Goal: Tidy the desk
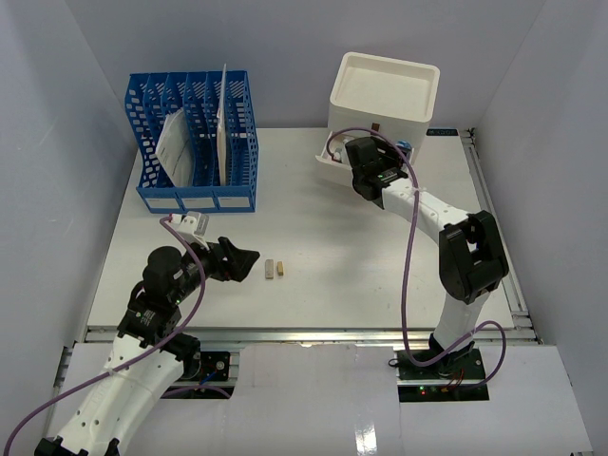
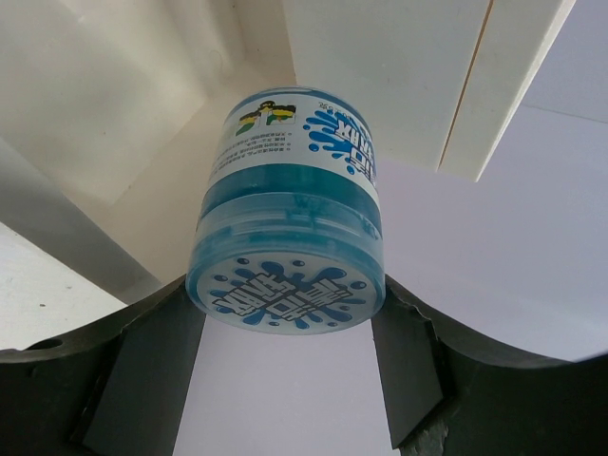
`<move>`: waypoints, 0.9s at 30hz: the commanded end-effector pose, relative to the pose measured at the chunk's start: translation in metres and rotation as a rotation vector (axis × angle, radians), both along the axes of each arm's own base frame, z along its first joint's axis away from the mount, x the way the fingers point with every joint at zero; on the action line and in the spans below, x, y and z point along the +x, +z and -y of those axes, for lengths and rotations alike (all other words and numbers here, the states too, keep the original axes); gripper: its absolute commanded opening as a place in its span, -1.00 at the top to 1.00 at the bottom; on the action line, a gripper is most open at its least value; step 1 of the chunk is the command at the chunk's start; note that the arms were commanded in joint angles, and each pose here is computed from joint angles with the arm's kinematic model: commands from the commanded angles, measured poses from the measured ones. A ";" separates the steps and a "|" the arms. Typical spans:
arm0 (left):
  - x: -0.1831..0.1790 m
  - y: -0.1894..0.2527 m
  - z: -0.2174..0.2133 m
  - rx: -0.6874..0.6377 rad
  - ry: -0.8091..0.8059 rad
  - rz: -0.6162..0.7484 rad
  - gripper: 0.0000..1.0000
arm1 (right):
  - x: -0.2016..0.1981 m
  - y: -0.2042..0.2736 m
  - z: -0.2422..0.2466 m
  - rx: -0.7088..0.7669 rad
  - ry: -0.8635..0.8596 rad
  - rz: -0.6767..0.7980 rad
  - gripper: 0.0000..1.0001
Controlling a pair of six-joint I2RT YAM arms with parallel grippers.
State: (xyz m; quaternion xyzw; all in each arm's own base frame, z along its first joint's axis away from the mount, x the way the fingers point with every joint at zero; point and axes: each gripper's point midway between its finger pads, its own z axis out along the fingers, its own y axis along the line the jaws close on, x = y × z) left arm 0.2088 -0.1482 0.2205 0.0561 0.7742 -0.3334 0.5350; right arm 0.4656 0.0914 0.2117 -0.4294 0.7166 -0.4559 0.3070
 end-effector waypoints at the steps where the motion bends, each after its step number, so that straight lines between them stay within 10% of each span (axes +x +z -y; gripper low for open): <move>1: -0.001 0.001 0.001 -0.005 -0.009 0.008 -0.96 | 0.005 0.016 -0.005 0.053 -0.025 0.040 -0.80; 13: 0.000 -0.002 0.001 0.002 -0.007 -0.002 -0.96 | -0.008 0.056 -0.102 0.591 0.238 -0.037 -0.80; 27: 0.000 -0.004 0.003 0.004 -0.018 -0.009 -0.96 | 0.006 0.017 -0.031 1.202 -0.014 -0.109 -0.80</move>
